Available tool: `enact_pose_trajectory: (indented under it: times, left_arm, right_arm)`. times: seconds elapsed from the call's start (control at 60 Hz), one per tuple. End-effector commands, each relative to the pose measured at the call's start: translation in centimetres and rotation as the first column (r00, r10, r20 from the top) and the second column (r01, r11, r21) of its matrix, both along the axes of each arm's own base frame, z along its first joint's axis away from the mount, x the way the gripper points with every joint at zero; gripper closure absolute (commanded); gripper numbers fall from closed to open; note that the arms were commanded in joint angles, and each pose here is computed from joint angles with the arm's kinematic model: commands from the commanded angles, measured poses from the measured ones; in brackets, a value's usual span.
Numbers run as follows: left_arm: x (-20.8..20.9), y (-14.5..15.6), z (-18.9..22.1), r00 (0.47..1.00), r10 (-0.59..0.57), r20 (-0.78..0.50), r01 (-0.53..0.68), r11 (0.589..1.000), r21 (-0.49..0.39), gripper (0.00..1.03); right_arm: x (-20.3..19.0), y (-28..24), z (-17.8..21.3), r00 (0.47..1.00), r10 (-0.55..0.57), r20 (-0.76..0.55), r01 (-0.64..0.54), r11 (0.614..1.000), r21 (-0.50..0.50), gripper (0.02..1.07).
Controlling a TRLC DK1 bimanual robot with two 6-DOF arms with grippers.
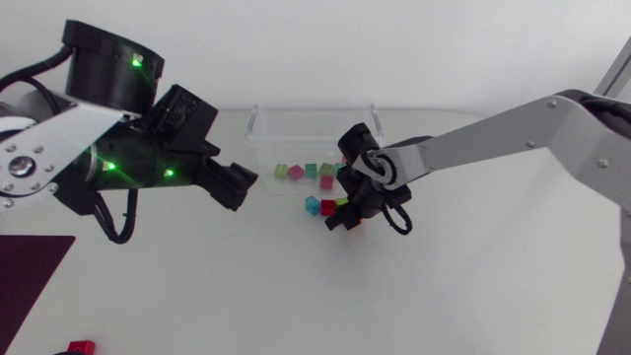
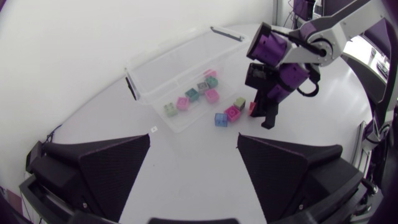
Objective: Pick up the duplo bricks and place them in the container
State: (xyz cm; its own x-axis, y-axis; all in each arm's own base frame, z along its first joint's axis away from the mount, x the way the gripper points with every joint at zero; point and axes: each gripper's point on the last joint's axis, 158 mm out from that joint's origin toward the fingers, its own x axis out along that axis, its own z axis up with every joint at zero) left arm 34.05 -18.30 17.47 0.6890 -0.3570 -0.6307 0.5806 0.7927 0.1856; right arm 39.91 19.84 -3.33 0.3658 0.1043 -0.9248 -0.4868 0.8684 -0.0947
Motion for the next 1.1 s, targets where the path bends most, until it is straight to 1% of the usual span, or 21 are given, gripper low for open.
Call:
enact_pose_trajectory:
  times: [0.0,0.217,0.25,0.4,0.55,0.833,0.967,1.083]
  left_arm:
    - [-1.1,-0.3,-1.5,0.998,-0.053,-0.023,0.053,0.998,0.031,0.05]
    - [-1.6,-1.1,-5.3,0.987,-0.116,-0.108,0.123,0.99,0.064,0.05]
    - [-1.7,-1.3,-6.3,0.984,-0.127,-0.127,0.137,0.988,0.072,0.05]
    - [-1.3,-2.0,-8.5,0.977,-0.141,-0.159,0.154,0.985,0.078,0.05]
    - [-0.7,-2.7,-10.1,0.973,-0.152,-0.172,0.167,0.983,0.076,0.05]
    - [0.2,-3.6,-12.3,0.968,-0.165,-0.19,0.181,0.981,0.074,0.05]
    - [0.9,-4.5,-12.8,0.97,-0.17,-0.174,0.184,0.981,0.063,0.05]
    - [0.9,-5.6,-13.8,0.965,-0.187,-0.184,0.201,0.978,0.062,0.05]
  right_arm:
    - [-0.8,-1.0,2.1,1.0,-0.014,0.022,0.013,1.0,0.011,0.78]
    - [0.3,-2.9,8.7,0.987,-0.052,0.153,0.042,0.997,0.068,0.78]
    - [0.6,-3.0,10.4,0.981,-0.058,0.187,0.042,0.995,0.086,0.78]
    - [2.2,-2.8,14.5,0.959,-0.079,0.273,0.044,0.99,0.132,0.78]
    - [3.9,-2.0,17.5,0.936,-0.092,0.34,0.035,0.985,0.171,0.78]
    - [7.4,0.0,20.4,0.898,-0.102,0.428,0.007,0.976,0.217,0.78]
    - [9.4,0.8,20.3,0.89,-0.106,0.444,0.004,0.974,0.224,0.77]
    - [11.5,1.2,19.3,0.89,-0.104,0.444,0.006,0.976,0.215,0.76]
